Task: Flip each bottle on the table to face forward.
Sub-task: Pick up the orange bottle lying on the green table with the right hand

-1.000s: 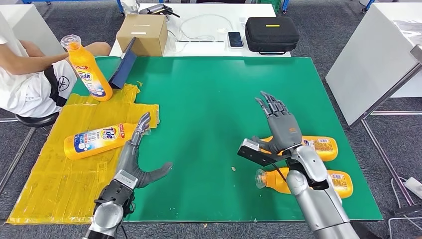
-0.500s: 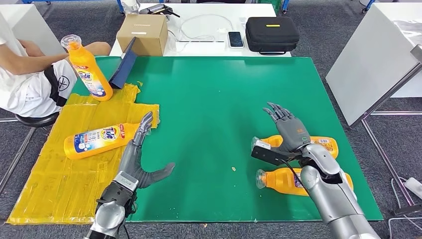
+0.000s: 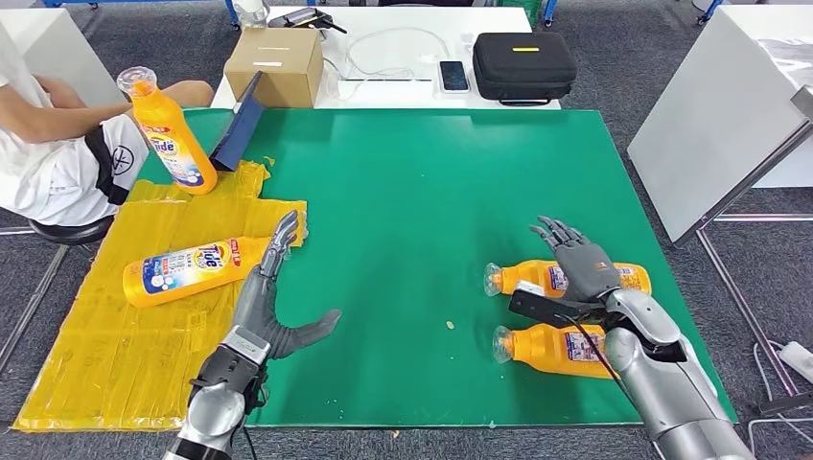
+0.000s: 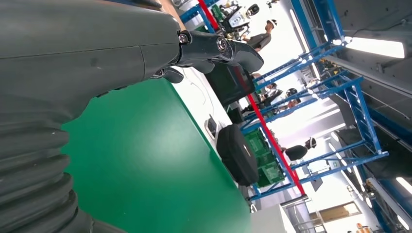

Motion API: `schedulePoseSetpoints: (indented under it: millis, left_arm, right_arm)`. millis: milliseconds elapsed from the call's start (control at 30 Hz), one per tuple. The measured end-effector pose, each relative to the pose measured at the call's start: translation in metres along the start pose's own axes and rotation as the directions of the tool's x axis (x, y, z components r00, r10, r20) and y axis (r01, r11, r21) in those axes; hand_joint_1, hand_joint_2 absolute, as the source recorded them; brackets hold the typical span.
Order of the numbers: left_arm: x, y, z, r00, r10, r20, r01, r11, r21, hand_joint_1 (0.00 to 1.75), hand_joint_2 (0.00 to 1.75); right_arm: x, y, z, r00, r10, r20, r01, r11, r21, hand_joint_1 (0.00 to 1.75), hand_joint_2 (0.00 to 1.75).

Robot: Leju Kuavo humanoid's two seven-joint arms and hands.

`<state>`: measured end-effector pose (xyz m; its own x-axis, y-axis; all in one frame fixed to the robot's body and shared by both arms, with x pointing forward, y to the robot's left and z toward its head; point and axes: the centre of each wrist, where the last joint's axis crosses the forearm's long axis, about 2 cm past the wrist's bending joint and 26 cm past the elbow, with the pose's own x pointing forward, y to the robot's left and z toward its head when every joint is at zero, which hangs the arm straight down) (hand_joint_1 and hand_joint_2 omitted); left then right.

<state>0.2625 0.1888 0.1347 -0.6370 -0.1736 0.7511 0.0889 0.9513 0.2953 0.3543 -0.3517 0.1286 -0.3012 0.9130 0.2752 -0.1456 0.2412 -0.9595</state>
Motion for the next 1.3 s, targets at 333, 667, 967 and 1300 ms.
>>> schedulePoseSetpoints:
  millis: [333,667,967,1300]
  left_arm:
    - [-0.003,-0.002,-0.005,1.000,0.008,0.005,-0.008,1.000,-0.008,0.00,1.75]
    - [-0.004,-0.004,-0.009,1.000,0.018,0.008,-0.018,1.000,-0.013,0.00,1.75]
    - [-0.005,-0.004,-0.013,0.999,0.030,0.011,-0.030,0.999,-0.014,0.00,1.75]
    - [-0.008,-0.007,-0.017,0.999,0.048,0.007,-0.048,0.999,-0.015,0.00,1.75]
  right_arm:
    - [-0.022,-0.006,0.001,0.999,0.002,-0.049,0.000,0.999,0.049,0.00,1.75]
    - [-0.038,-0.010,0.002,0.994,0.008,-0.110,-0.001,0.998,0.064,0.00,1.75]
    - [-0.050,-0.011,0.000,0.985,0.025,-0.170,-0.010,0.996,0.089,0.00,1.75]
    - [-0.069,-0.009,0.002,0.969,0.049,-0.241,-0.011,0.988,0.156,0.00,1.75]
